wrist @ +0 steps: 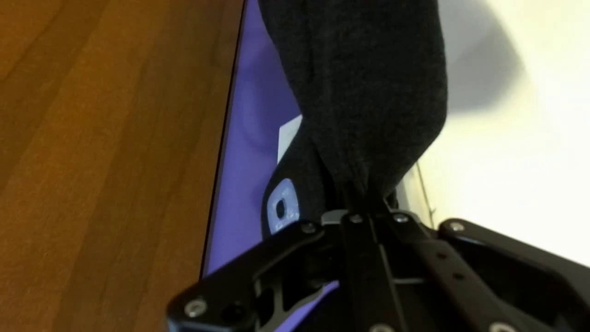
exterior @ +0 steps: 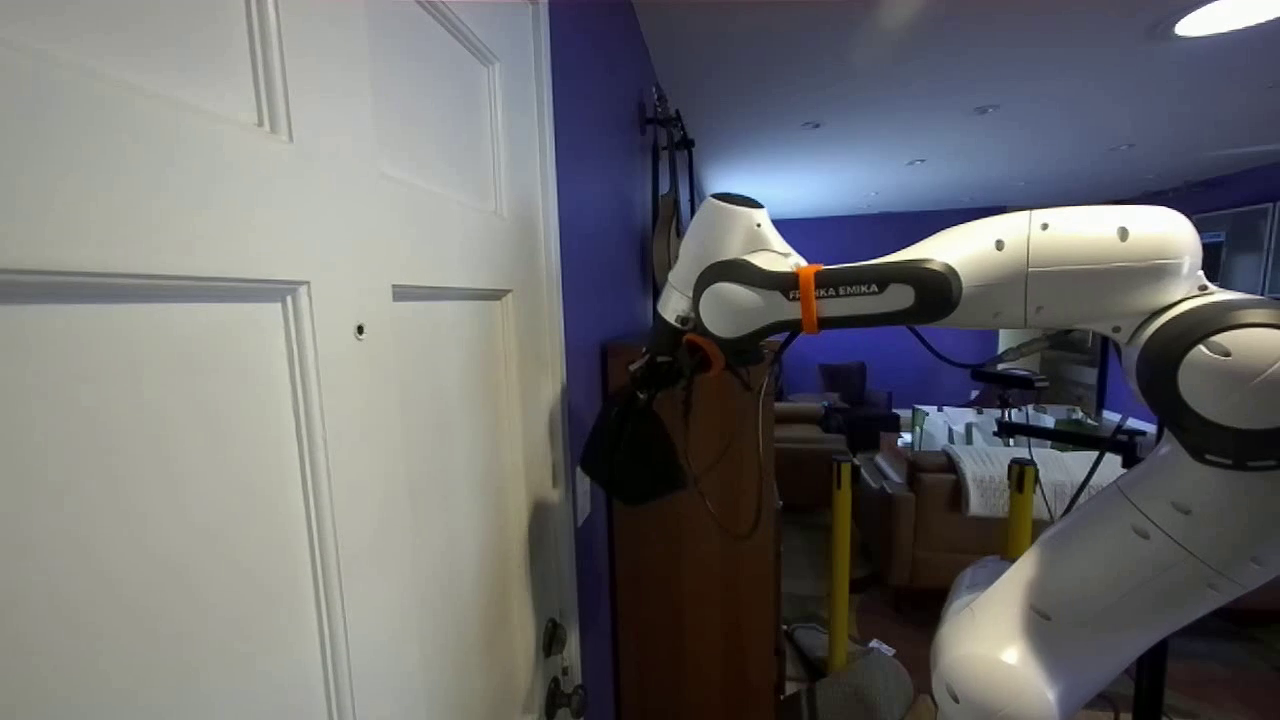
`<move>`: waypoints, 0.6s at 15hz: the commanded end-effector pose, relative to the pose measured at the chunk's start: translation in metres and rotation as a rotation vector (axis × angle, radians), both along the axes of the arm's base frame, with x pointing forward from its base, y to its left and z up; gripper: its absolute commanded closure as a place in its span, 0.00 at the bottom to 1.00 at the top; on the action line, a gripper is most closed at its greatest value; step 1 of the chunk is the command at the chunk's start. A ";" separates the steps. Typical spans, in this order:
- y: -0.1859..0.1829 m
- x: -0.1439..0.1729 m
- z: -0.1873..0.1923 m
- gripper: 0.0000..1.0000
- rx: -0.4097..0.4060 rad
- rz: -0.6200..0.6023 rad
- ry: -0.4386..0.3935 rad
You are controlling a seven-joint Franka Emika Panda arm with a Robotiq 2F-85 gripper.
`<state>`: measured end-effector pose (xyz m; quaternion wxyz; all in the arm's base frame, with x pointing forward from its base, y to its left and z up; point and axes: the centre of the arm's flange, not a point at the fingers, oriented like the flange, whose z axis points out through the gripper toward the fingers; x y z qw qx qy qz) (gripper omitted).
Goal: Move the beanie from the hook on the door to the top of the shelf
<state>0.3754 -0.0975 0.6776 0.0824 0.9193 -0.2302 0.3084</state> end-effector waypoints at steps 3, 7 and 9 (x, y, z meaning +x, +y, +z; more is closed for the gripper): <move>-0.064 0.010 0.054 0.99 -0.048 -0.161 -0.192; -0.074 -0.004 0.051 0.96 -0.014 -0.185 -0.188; -0.077 -0.003 0.053 0.96 -0.010 -0.196 -0.194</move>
